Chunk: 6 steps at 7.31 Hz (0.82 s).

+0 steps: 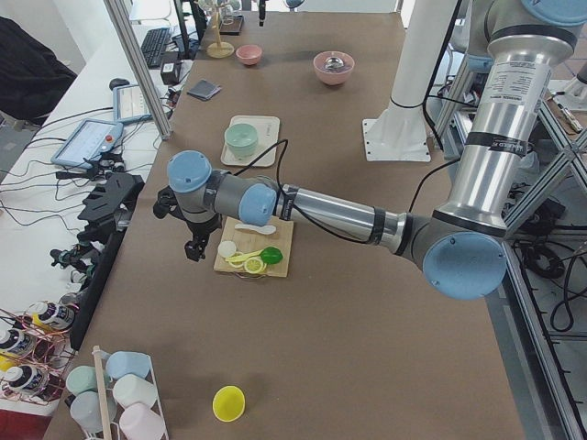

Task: Stack pink bowl on green and place spoon
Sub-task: 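Reach the right gripper to the pink bowl while the left nears the spoon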

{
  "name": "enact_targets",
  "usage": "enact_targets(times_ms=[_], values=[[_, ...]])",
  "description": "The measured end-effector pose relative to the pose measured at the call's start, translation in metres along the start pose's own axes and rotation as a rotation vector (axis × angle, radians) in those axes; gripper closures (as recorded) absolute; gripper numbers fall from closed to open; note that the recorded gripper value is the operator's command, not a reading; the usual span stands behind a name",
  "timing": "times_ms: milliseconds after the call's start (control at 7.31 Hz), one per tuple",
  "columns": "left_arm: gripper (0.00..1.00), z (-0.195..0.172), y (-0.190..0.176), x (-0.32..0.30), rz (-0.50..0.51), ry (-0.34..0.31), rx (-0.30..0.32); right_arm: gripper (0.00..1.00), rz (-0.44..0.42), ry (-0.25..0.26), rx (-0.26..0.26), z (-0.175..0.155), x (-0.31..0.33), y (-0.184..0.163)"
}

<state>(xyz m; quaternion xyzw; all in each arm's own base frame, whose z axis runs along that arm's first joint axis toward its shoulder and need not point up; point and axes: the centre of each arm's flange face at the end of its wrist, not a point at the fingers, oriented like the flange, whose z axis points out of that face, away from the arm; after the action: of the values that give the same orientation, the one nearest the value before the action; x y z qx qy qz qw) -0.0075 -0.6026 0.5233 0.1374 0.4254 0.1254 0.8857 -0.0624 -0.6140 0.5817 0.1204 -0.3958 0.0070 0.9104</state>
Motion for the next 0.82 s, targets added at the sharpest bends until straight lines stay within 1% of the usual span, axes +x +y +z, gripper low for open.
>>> enact_targets(times_ms=[137,274,411,684,821], values=[[0.02,0.005,-0.001,-0.005,0.001,0.001,0.000,0.00,0.061,-0.005,0.023,0.017,-0.008,-0.011],[0.02,0.009,-0.002,-0.008,-0.014,0.003,0.000,0.00,0.104,-0.006,0.048,0.038,-0.013,-0.013],[0.02,0.011,-0.003,-0.011,-0.028,0.006,0.013,0.00,0.116,0.000,0.065,0.062,-0.012,-0.008],[0.02,0.020,-0.003,-0.018,-0.020,0.010,0.065,0.00,0.119,0.011,0.052,0.093,-0.006,0.006],[0.02,0.032,-0.007,-0.011,-0.044,0.019,0.076,0.01,0.119,0.015,0.036,0.104,-0.005,0.012]])
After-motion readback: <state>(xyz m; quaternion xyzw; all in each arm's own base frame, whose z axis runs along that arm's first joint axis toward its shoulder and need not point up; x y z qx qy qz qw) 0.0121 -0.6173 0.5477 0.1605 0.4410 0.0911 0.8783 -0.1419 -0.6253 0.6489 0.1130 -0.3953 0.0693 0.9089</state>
